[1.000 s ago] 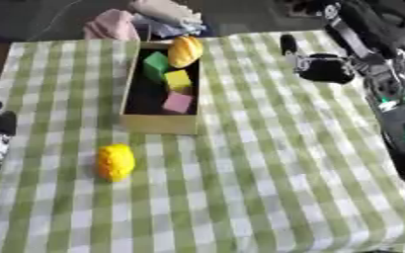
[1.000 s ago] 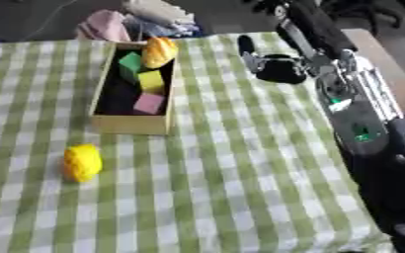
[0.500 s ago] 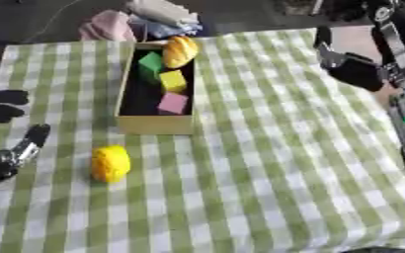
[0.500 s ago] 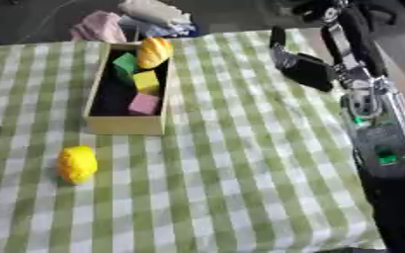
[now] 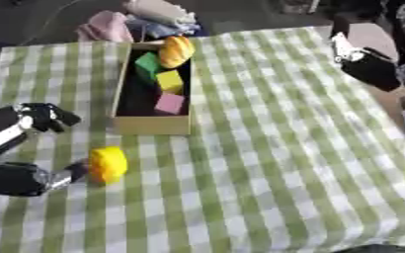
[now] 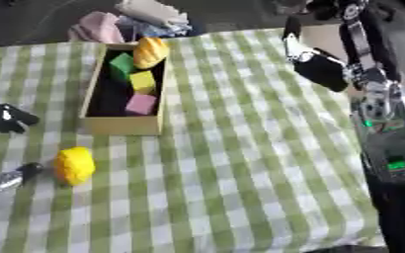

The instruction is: Pick up objects on the table and place them in the box.

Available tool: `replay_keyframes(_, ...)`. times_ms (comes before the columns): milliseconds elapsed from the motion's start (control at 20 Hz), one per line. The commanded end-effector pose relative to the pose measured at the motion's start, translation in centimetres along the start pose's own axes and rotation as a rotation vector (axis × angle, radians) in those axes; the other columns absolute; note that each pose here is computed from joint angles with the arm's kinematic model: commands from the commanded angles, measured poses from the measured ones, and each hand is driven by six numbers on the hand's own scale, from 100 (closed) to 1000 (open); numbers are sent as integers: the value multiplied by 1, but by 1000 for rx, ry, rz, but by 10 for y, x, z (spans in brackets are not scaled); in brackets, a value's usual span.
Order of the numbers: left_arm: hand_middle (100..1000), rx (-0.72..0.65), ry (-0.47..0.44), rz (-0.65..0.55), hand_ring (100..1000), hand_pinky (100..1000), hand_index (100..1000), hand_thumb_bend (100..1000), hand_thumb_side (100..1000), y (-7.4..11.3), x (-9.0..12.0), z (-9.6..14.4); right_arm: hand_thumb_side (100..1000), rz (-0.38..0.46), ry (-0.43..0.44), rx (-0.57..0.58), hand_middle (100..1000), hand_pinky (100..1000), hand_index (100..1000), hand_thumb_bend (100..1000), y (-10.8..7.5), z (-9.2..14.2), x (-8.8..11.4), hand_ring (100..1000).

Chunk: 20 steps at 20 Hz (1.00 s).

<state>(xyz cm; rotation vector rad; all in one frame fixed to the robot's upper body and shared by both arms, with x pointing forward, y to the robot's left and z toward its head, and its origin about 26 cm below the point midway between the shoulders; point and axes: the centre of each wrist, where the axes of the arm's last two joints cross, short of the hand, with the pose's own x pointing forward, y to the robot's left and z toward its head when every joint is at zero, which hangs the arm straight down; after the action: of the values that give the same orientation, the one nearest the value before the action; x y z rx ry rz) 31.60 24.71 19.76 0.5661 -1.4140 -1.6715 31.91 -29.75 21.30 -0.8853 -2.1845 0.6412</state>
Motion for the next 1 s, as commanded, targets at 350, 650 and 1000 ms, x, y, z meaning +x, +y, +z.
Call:
replay_keyframes(350, 749, -67, 44, -197, 729, 774, 847, 457, 396, -5, -6, -30, 381, -13, -15, -15, 747, 701, 928, 100, -3, -1, 3, 729)
replay_keyframes(650, 740, -33, 52, -224, 713, 764, 837, 442, 357, -18, -9, -43, 394, -22, -9, -5, 743, 701, 928, 100, -1, 0, 2, 728)
replay_keyframes(1000, 577, -38, 38, -242, 566, 641, 689, 292, 123, -25, -13, -45, 383, -36, 4, 4, 738, 698, 922, 100, 3, 2, 1, 725)
